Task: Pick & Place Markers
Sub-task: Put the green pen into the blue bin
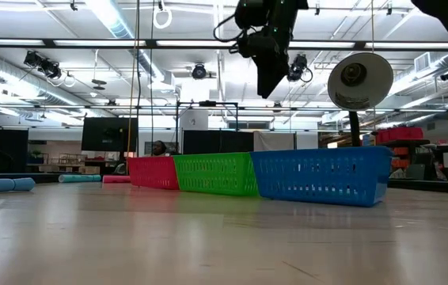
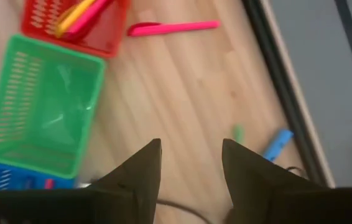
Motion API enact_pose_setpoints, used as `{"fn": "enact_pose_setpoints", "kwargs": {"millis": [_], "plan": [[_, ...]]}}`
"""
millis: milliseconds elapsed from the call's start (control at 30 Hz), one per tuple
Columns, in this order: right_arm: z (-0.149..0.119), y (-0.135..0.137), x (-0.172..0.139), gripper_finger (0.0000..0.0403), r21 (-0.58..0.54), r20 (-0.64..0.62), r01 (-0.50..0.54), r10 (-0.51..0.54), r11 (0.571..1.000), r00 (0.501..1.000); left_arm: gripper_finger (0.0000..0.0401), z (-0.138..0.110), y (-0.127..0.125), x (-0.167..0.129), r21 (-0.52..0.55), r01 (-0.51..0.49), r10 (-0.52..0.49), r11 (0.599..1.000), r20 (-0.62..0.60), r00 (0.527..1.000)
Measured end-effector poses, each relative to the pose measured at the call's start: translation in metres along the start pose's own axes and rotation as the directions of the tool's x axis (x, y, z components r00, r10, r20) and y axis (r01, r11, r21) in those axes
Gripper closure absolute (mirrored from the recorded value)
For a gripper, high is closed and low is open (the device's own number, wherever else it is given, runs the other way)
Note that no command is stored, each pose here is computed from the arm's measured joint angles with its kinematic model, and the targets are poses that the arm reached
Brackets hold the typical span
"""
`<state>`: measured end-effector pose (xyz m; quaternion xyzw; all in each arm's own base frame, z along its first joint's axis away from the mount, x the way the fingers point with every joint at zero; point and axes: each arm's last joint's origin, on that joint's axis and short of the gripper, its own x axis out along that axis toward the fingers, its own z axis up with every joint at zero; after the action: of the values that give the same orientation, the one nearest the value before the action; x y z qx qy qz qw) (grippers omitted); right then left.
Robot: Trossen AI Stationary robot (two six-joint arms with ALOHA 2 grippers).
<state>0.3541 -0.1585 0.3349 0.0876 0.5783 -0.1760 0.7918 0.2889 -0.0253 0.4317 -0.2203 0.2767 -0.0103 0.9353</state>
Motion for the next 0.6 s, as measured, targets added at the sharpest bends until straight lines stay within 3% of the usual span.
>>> {"fn": "enact_pose_setpoints", "kwargs": {"millis": [367, 600], "plan": [[-0.008, -0.074, 0.002, 0.0234, 0.026, 0.0, 0.085, -0.085, 0.996, 0.996, 0.0126, 0.0, 0.0, 0.0, -0.024, -0.008, 0.008, 1.0, 0.006, 1.0], [-0.016, -0.1, 0.001, 0.0234, 0.046, -0.019, 0.103, -0.102, 0.994, 0.995, 0.0126, 0.0, 0.001, 0.0, -0.05, -0.021, 0.021, 0.999, 0.013, 1.0]]}}
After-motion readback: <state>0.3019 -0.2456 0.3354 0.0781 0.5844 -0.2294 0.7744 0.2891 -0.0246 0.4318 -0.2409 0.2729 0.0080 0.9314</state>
